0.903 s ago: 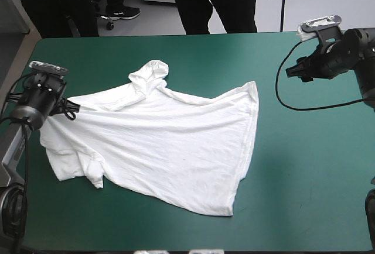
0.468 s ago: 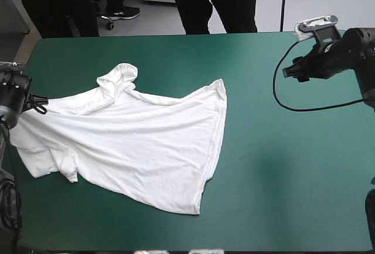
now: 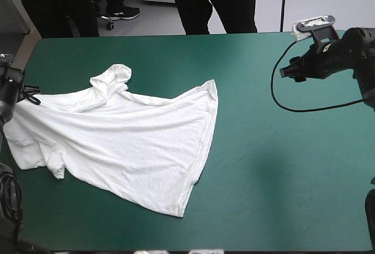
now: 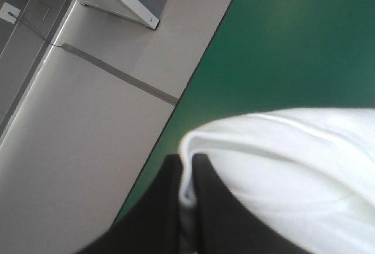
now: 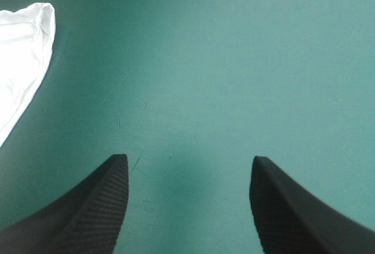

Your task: Fold the cloth

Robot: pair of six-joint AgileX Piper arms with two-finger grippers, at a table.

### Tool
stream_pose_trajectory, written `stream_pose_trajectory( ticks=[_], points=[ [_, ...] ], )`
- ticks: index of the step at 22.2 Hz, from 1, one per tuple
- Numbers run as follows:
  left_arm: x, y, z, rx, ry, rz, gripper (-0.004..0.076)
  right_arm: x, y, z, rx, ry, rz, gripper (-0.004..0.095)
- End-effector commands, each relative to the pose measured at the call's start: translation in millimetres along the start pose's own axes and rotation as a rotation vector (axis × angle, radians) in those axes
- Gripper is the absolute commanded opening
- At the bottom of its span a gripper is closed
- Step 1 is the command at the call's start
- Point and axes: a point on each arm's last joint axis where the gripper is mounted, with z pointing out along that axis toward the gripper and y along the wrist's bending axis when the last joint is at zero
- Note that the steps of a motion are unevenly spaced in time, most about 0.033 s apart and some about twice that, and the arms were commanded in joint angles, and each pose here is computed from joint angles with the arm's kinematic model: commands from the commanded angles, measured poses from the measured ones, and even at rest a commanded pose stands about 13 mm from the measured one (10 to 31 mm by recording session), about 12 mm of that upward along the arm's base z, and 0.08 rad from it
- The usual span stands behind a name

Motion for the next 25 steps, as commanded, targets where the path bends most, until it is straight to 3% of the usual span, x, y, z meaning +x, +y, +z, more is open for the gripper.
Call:
stream_pose_trajectory(
  ticks=[1, 5, 8, 10, 13, 17, 21, 25],
  points=[
    [-15, 14, -27, -0.004, -0.091, -0.046, -0.0012, -8, 0, -26, 0.019, -0.113, -0.012, 0.0577],
    [-18, 14, -32, 0.030, -0.081, -0.017, 0.0101, -8, 0, -26, 0.019, -0.113, -0.012, 0.0577],
    [-21, 11, -41, 0.114, -0.053, 0.009, 0.0427, -8, 0, -26, 0.019, -0.113, -0.012, 0.0577],
    [-21, 12, -49, 0.147, -0.019, -0.001, 0.0547, -8, 0, -26, 0.019, -0.113, -0.015, 0.0577],
    [-13, 7, -81, 0.330, -0.022, 0.054, 0.0540, -8, 0, -26, 0.020, -0.114, -0.021, 0.0577],
    [-4, -18, -150, 0.641, -0.190, 0.222, 0.0540, -8, 0, -26, 0.020, -0.114, -0.027, 0.0577],
    [21, -52, -212, 0.792, -0.307, 0.511, 0.0540, -8, 0, -26, 0.021, -0.114, -0.039, 0.0577],
    [49, -80, -230, 0.886, -0.315, 0.690, 0.0538, -7, -2, -26, 0.039, -0.108, -0.050, 0.0577]
  ],
)
